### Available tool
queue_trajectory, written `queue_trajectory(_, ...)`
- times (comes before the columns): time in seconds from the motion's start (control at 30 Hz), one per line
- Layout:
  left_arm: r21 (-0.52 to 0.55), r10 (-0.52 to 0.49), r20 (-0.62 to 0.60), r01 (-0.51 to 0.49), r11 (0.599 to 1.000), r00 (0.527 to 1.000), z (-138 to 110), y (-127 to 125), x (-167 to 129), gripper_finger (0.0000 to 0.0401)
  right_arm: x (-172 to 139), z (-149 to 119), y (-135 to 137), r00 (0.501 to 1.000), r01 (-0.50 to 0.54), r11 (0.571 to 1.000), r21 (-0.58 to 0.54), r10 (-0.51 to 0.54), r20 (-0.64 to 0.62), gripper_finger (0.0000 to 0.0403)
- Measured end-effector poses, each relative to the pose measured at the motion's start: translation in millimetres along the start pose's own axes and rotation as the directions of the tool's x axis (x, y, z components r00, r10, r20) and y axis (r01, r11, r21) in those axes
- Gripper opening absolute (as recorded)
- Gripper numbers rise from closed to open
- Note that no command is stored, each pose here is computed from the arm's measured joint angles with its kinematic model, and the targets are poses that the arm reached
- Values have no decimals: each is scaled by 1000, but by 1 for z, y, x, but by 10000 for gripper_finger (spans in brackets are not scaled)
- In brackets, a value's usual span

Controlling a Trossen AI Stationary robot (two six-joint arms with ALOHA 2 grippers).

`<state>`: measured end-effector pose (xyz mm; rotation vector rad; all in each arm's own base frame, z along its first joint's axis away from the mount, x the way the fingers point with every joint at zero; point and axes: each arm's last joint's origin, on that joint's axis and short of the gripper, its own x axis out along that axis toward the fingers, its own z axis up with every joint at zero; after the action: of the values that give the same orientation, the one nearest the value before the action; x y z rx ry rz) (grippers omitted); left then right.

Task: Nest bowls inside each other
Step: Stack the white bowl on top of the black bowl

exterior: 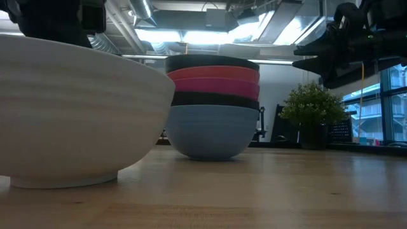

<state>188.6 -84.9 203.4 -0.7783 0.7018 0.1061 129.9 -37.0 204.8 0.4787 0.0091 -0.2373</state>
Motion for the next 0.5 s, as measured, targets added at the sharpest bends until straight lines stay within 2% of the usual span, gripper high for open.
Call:
queue_trajectory(0.23, 12, 59, -33, -59, 998, 998, -6, 4, 19, 104, 0, 0, 0, 1000, 0, 1000, 25, 0, 0, 158)
queue_trajectory(0.43, 93, -85, -20, 86, 992, 996, -5, -9, 31, 103, 0, 0, 0, 1000, 0, 999, 53, 0, 0, 158)
queue_trajectory(0.5, 118, -90, -25, 92, 989, 996, -5, -11, 33, 102, 0, 0, 0, 1000, -1, 999, 53, 1, 0, 158)
